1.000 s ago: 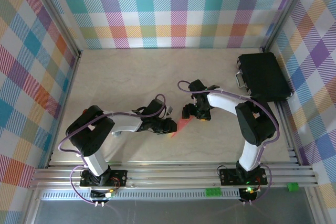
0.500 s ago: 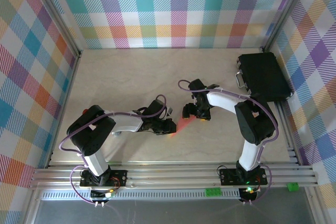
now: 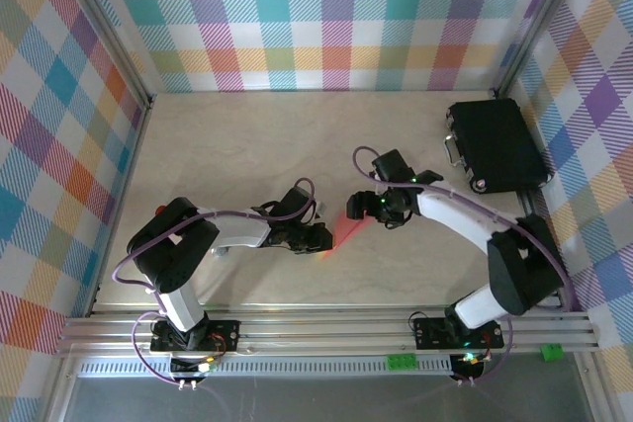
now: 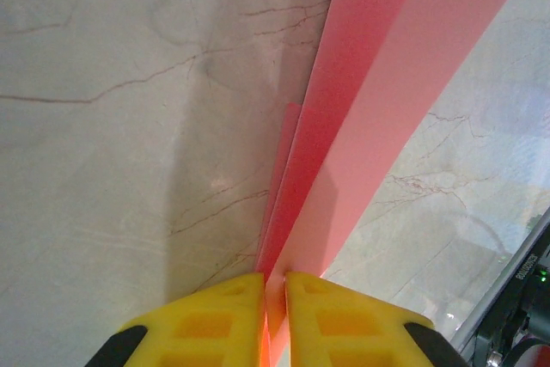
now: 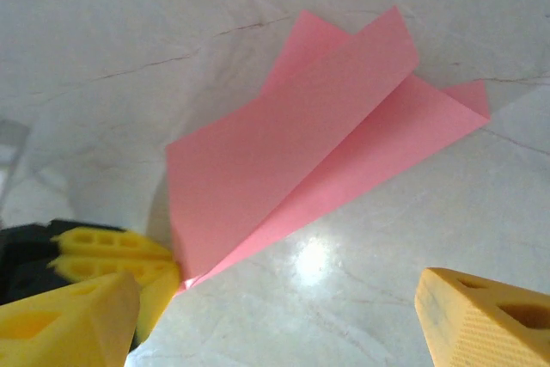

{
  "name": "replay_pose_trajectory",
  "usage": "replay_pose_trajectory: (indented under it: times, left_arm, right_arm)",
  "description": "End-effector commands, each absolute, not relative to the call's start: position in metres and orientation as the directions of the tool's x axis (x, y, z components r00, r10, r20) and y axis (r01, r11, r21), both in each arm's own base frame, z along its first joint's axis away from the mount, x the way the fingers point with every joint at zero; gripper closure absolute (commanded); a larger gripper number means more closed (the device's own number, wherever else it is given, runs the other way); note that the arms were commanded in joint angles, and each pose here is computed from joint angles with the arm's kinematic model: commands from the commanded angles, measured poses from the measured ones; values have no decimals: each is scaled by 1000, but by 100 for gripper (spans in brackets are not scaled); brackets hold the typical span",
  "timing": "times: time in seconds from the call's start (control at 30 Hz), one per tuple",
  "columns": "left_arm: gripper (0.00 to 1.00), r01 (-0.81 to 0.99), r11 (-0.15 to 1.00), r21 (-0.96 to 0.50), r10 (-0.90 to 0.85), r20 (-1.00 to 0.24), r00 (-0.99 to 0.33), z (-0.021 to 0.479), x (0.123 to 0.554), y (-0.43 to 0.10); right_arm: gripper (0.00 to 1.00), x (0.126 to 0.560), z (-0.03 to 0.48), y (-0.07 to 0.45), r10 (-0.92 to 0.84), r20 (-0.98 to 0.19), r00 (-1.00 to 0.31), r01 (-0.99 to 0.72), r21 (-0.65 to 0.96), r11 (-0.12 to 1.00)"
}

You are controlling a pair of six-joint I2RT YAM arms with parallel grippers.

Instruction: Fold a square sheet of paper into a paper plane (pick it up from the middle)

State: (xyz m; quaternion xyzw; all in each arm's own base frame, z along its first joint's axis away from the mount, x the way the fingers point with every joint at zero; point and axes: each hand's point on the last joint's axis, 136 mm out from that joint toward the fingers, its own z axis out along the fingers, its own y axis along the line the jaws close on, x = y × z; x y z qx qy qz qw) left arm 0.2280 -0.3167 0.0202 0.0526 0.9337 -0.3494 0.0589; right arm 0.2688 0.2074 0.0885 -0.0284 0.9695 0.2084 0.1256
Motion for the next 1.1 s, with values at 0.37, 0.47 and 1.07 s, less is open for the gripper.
replay_pose_trajectory:
  times: [0.37,0.47,1.07]
  left_arm:
    - [85,113,809,-577,55,-117,-992,0,224,-305]
    - [85,109,813,-572,53,-114,-992,-1,225,-304]
    - [85,103,818,-565,53,-105,-993,-2,225,-302]
  right_arm:
    - [29,250,104,230,47,-303,-952,-157,614,773]
    - [36,250,101,234,67,-290,-955,-142,643,752]
    - [71,266,71,262,66,-209,-976,-73,597,799]
